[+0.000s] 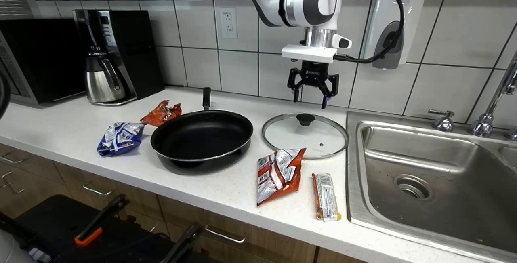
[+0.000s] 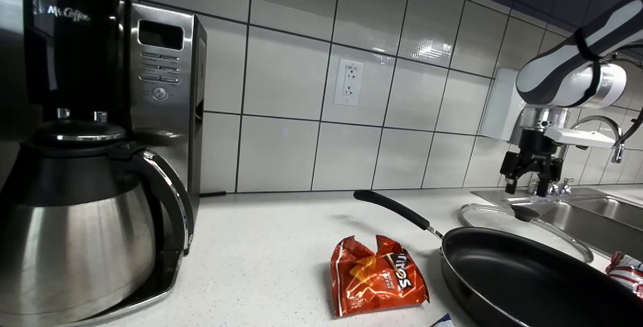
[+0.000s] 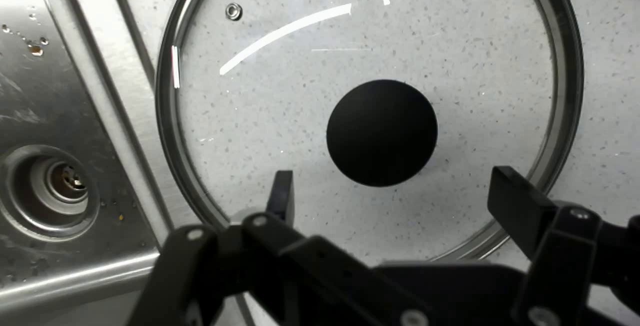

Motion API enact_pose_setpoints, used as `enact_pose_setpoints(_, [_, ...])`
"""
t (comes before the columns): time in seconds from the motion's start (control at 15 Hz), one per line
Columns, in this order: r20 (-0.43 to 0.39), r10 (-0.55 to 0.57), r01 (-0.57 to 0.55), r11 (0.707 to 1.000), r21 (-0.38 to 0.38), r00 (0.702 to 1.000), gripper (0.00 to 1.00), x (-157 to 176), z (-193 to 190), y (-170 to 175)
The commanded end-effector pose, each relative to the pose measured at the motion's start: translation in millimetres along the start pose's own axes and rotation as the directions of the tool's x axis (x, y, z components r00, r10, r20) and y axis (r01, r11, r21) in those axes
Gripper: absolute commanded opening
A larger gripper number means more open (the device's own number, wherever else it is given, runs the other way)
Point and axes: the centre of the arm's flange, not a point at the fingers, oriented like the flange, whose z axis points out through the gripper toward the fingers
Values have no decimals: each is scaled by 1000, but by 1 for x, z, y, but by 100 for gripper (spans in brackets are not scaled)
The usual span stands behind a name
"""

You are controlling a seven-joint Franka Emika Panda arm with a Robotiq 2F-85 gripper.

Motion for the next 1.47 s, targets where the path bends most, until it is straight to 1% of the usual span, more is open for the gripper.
enact_pose_setpoints(0.0, [1,-44,44,998,52,999,100,-24,-34,-3])
enact_pose_setpoints(0.2, [18,-94,92,992,88,995,100,-48,-47,-9])
enact_pose_setpoints(0.33, [43,-132,127,986,111,990,100,-68,-53,-13])
enact_pose_setpoints(0.73, [117,-245,227,962,150,962,100,-135,-55,-25])
enact_pose_setpoints(1.0, [175,-237,212,966,151,956,100,-175,-43,-30])
enact_pose_setpoints(1.07, [185,-234,206,965,161,954,100,-185,-36,-28])
enact_pose_setpoints(1.4, [211,-209,178,972,156,955,100,-220,-9,-25])
